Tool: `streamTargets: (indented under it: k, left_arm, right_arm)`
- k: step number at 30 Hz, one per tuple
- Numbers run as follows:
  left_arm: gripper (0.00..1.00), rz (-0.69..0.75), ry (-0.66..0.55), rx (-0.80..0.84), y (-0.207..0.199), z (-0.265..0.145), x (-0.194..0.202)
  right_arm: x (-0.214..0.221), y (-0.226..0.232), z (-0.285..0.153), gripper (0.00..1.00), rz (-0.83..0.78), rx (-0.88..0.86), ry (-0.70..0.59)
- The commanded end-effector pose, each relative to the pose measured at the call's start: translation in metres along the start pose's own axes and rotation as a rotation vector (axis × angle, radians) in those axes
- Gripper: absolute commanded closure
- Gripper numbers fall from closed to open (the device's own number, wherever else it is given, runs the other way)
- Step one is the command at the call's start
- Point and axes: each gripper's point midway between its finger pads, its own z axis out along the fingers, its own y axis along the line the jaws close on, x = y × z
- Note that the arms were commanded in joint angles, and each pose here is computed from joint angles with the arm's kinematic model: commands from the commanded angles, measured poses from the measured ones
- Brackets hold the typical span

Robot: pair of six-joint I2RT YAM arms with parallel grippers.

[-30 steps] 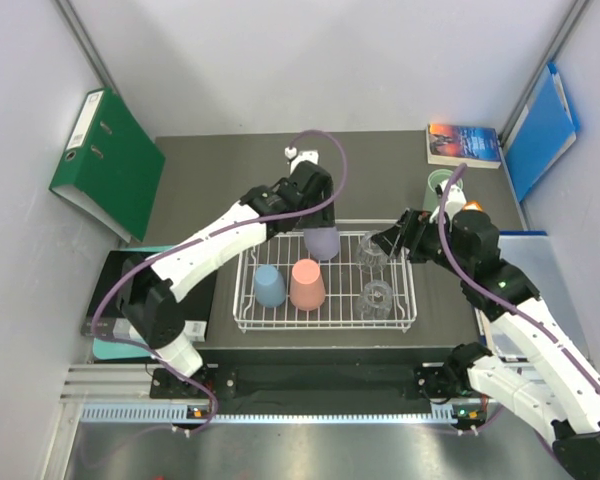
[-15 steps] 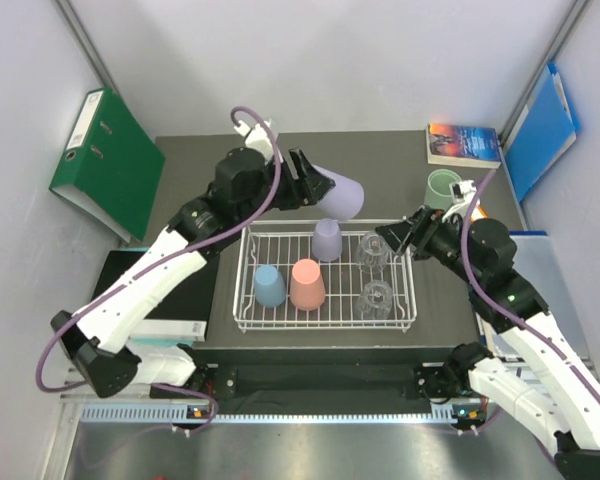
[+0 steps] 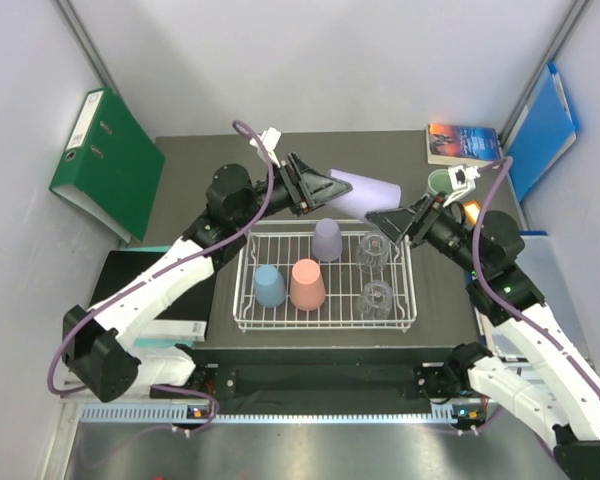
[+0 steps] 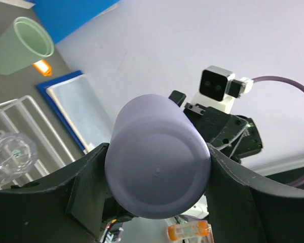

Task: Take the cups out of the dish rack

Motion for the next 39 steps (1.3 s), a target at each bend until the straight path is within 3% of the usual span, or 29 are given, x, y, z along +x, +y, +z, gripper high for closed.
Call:
streamTargets:
  k: [1, 2, 5, 6, 7, 8, 9, 10, 11, 12, 13, 14, 16, 17, 21, 23, 24, 26, 27, 29, 39]
  left_arm:
    - [1.00, -0.017, 0.025, 0.206, -0.041, -0.003, 0.000]
    - [1.00, -0.023, 0.037, 0.211, -0.040, -0.002, 0.002]
    - [1.00, -0.042, 0.063, 0.207, -0.033, -0.001, 0.009]
    - [1.00, -0.044, 0.069, 0.204, -0.031, 0.000, 0.011]
    - [0.97, -0.035, 0.080, 0.199, -0.028, 0.000, 0.014]
    - [0.84, -0.039, 0.095, 0.175, -0.021, 0.001, 0.017]
    - [0.66, -0.029, 0.103, 0.161, -0.019, 0.002, 0.018]
    - [0.43, 0.015, 0.097, 0.139, -0.014, 0.002, 0.016]
    - [0.04, -0.010, 0.083, 0.004, 0.011, 0.002, 0.016]
    - [0.01, 0.022, 0.044, -0.054, 0.014, 0.000, 0.004]
    - [0.01, 0.087, 0.009, -0.122, 0.025, -0.004, -0.006]
    - [0.01, 0.074, -0.073, -0.302, 0.057, -0.018, -0.024]
    - [0.01, 0.079, -0.176, -0.424, 0.074, -0.036, -0.051]
    - [0.01, 0.078, -0.268, -0.500, 0.087, -0.052, -0.074]
    - [0.01, 0.094, -0.349, -0.705, 0.113, -0.083, -0.092]
    - [0.01, 0.094, -0.319, -0.773, 0.129, -0.084, -0.089]
    - [0.01, 0.093, -0.323, -0.797, 0.130, -0.085, -0.092]
    - [0.01, 0.067, -0.272, -0.890, 0.152, -0.090, -0.081]
    - [0.01, 0.066, -0.270, -0.905, 0.153, -0.091, -0.082]
    - [0.01, 0.057, -0.239, -0.945, 0.162, -0.094, -0.076]
    - [0.01, 0.084, -0.164, -1.039, 0.185, -0.103, -0.064]
  right_arm:
    - [-0.021, 0.043, 0.007, 0.35, -0.010, -0.177, -0.039]
    - [-0.021, 0.041, 0.010, 0.38, -0.003, -0.178, -0.035]
    - [-0.022, 0.042, 0.014, 0.61, -0.001, -0.187, -0.038]
    - [-0.022, 0.042, 0.014, 0.78, -0.002, -0.189, -0.037]
    - [-0.023, 0.043, 0.014, 0.86, -0.004, -0.190, -0.038]
    - [-0.022, 0.041, 0.014, 1.00, -0.010, -0.179, -0.032]
    - [-0.024, 0.041, 0.014, 1.00, -0.014, -0.168, -0.041]
    - [-0.028, 0.041, 0.013, 1.00, -0.023, -0.155, -0.048]
    - [-0.027, 0.036, 0.009, 1.00, -0.044, -0.114, -0.043]
    - [-0.036, 0.027, 0.007, 1.00, -0.055, -0.046, -0.078]
    - [-0.051, 0.032, 0.003, 1.00, -0.078, -0.018, -0.113]
    - [-0.048, 0.016, -0.001, 1.00, -0.108, 0.077, -0.081]
    - [-0.086, 0.015, -0.007, 1.00, -0.151, 0.202, -0.166]
    - [-0.093, -0.011, 0.000, 1.00, -0.178, 0.342, -0.160]
    - [-0.131, -0.044, 0.008, 1.00, -0.188, 0.665, -0.101]
    - [-0.123, -0.091, 0.039, 1.00, -0.132, 0.846, -0.009]
    - [-0.146, -0.083, 0.043, 1.00, -0.121, 0.866, -0.043]
    - [-0.112, -0.131, 0.065, 1.00, -0.065, 1.009, 0.136]
    - [-0.126, -0.128, 0.072, 1.00, -0.037, 0.996, 0.117]
    - [-0.094, -0.159, 0.092, 1.00, 0.040, 1.025, 0.247]
    - [-0.024, -0.234, 0.111, 1.00, 0.144, 1.120, 0.443]
